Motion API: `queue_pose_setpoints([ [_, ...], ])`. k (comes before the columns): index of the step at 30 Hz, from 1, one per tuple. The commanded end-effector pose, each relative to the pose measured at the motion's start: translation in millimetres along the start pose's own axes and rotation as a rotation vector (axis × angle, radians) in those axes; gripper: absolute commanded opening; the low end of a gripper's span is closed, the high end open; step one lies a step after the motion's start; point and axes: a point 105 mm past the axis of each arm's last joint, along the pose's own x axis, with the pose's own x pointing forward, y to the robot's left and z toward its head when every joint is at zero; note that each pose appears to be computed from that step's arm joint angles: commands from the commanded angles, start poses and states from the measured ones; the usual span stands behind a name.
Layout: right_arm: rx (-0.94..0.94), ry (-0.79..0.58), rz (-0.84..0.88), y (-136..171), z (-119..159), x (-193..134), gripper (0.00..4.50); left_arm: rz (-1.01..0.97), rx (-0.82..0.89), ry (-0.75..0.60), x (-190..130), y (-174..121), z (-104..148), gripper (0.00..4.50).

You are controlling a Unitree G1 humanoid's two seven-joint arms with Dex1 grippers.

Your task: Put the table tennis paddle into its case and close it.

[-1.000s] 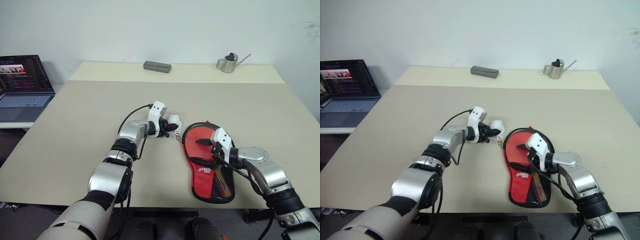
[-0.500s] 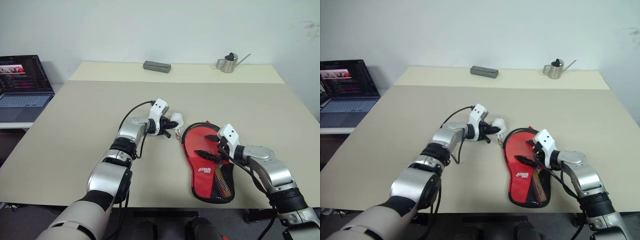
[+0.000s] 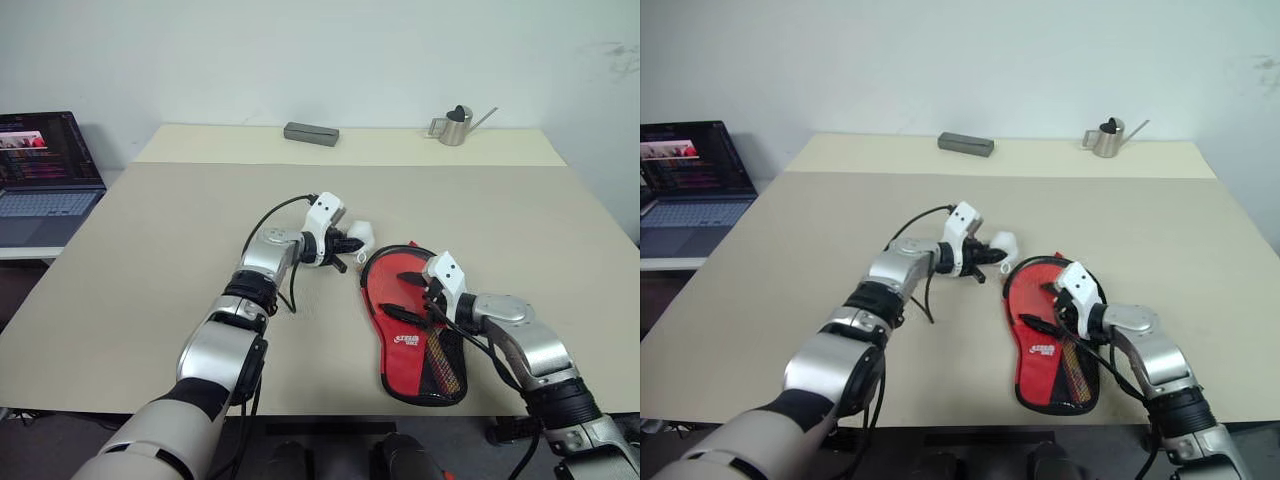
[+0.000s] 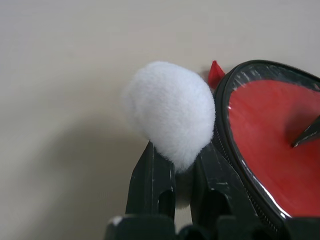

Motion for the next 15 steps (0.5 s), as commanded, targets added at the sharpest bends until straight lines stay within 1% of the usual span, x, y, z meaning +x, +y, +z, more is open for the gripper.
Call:
queue_pose_setpoints([
  [1,0.041,0.110,0.016,5,-33,3,4.50,0.001,0.058,-0.062,-3,0,25,0.10],
  [6,0.047,0.144,0.005,-2,-43,-3,4.50,-0.003,0.075,-0.063,-1,-1,29,0.10],
  [15,0.077,0.185,0.032,1,-54,-7,4.50,0.019,0.220,-0.002,5,1,42,0.10],
])
